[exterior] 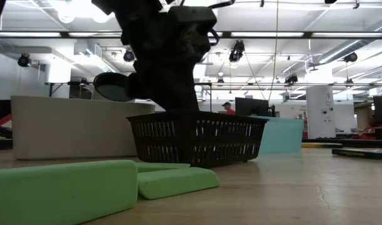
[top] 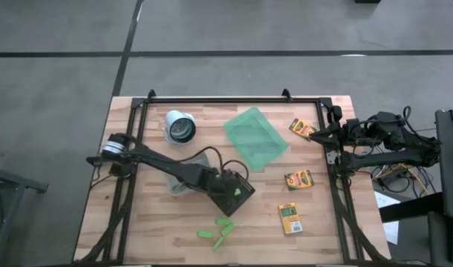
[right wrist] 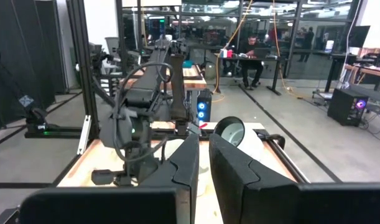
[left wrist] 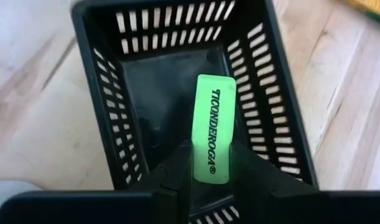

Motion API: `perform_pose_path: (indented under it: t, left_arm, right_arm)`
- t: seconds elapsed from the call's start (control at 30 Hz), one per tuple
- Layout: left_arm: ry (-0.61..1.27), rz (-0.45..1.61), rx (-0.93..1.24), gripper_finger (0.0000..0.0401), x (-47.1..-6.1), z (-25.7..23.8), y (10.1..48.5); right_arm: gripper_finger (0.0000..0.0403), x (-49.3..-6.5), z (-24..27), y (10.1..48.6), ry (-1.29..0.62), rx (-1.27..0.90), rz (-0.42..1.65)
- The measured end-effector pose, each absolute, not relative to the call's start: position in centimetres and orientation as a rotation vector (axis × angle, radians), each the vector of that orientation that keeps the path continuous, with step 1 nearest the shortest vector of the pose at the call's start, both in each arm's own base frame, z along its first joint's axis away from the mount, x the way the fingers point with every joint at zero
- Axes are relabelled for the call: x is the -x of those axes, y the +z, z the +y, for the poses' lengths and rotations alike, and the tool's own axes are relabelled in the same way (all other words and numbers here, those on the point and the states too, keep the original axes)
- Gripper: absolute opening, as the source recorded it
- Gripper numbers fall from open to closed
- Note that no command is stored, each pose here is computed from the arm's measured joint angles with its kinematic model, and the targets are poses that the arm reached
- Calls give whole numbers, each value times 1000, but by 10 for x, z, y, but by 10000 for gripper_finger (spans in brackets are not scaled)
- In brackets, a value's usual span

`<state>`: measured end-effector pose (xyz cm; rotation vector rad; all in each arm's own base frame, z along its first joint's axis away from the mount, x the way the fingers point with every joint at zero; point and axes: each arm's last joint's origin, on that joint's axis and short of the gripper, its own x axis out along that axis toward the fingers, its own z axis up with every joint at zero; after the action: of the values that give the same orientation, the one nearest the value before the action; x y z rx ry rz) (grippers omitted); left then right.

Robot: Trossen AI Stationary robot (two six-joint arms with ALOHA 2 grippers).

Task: Pick & Place School Supplies
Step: Put the green eraser into the black bin

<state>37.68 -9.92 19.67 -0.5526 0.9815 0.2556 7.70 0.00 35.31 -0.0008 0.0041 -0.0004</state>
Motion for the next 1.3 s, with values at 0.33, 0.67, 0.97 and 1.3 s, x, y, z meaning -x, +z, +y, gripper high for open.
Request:
perform_pose_path:
  t: [0.33, 0.67, 0.97, 1.3]
  left_arm:
    - [200, 1051, 554, 92, -377, -101, 189]
    - [178, 1072, 565, 117, -376, -102, 189]
    - [165, 1080, 575, 132, -376, -103, 189]
    - [97, 1025, 562, 133, -373, -101, 226]
  right_arm:
    - [36, -77, 0, 353, -1, 1, 4]
    - [36, -77, 0, 353, 0, 1, 4]
    - [36, -77, 0, 353, -1, 1, 4]
    - [36, -77, 0, 353, -1, 1, 4]
